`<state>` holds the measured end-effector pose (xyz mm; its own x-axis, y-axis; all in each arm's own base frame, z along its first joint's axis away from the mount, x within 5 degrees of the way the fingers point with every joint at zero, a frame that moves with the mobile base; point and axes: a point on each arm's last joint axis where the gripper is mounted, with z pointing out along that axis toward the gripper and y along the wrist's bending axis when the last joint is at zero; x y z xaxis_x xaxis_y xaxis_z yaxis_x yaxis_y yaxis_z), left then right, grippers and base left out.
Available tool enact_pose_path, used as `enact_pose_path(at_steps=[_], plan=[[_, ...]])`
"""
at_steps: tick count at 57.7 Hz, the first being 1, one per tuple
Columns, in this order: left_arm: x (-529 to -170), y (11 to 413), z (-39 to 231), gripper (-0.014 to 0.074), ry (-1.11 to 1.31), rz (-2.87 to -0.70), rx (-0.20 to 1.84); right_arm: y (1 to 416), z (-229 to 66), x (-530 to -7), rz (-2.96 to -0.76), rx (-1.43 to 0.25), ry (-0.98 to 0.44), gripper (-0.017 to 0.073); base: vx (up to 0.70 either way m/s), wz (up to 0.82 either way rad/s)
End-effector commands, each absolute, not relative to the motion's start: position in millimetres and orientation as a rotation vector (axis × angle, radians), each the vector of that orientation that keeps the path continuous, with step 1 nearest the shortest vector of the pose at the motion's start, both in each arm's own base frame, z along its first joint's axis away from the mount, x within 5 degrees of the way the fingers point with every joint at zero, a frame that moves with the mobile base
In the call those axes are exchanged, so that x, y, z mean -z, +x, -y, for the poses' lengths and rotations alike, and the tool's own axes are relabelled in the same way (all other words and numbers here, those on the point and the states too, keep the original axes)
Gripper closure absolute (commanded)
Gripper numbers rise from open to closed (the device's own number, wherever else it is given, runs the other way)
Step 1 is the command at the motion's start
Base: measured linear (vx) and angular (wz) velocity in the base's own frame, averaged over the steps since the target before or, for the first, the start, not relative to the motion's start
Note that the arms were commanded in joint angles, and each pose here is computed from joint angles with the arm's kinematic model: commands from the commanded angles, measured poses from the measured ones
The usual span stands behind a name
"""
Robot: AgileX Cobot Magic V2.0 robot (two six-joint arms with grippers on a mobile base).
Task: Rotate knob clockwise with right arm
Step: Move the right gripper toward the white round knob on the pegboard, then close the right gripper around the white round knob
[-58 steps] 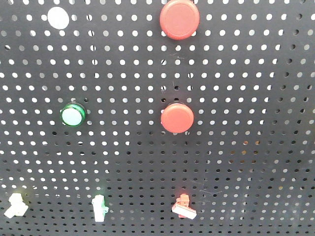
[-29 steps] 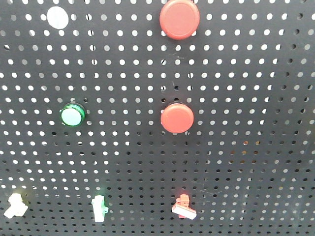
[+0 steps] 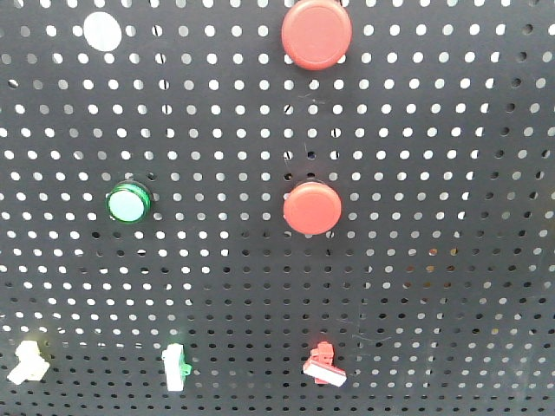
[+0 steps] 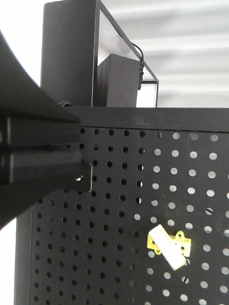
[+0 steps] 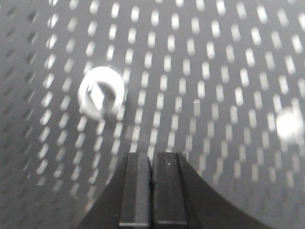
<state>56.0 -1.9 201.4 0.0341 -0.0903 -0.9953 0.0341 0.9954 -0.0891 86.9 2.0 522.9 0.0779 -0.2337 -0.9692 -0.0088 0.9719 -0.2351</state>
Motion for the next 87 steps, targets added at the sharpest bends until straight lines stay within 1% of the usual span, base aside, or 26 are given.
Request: enact_pose_path(at_steps=[1,6,13,20,26,35,52,83,87], plan=[[-204.3,56.2,0.9,0.06,-0.065,-1.465,0.103,95.4,-4.0,-539.5,-1.365,0.269,-0.275,0.0549,0.0,0.0],[-204.3,56.2,0.9,0.06,-0.065,-1.465,0.103,104.4,-8.4,-539.6,-1.338,0.337,-0.381,0.0518,0.0,0.0],[-204.3,56.2,0.9,0.06,-0.065,-1.465,0.103,114.6,-15.8,-537.7,-1.317,0.37,-0.499,0.0436,0.0,0.0],[-204.3,56.2,0.9,0.06,-0.065,-1.465,0.103,120.0,-19.4,-537.9,-1.293,0.371,-0.539,0.0337,0.0,0.0],[-204.3,56.2,0.9,0.06,-0.065,-1.465,0.103,119.5,-19.0,-540.8,-1.264,0.379,-0.525,0.0288,0.0,0.0],[-204.3,56.2,0.9,0.06,-0.065,-1.465,0.103,118.9,-18.6,-543.4,-1.238,0.383,-0.511,0.0287,0.0,0.0],[-204.3,56.2,0.9,0.06,-0.065,-1.465,0.103,119.1,-18.5,-544.7,-1.225,0.385,-0.504,0.032,0.0,0.0],[-204.3,56.2,0.9,0.06,-0.065,-1.465,0.103,147.2,-22.0,-537.1,-1.278,0.356,-0.502,0.0317,0.0,0.0],[-204.3,56.2,0.9,0.06,-0.065,-1.465,0.103,151.1,-22.4,-536.1,-1.285,0.342,-0.492,0.0332,0.0,0.0]])
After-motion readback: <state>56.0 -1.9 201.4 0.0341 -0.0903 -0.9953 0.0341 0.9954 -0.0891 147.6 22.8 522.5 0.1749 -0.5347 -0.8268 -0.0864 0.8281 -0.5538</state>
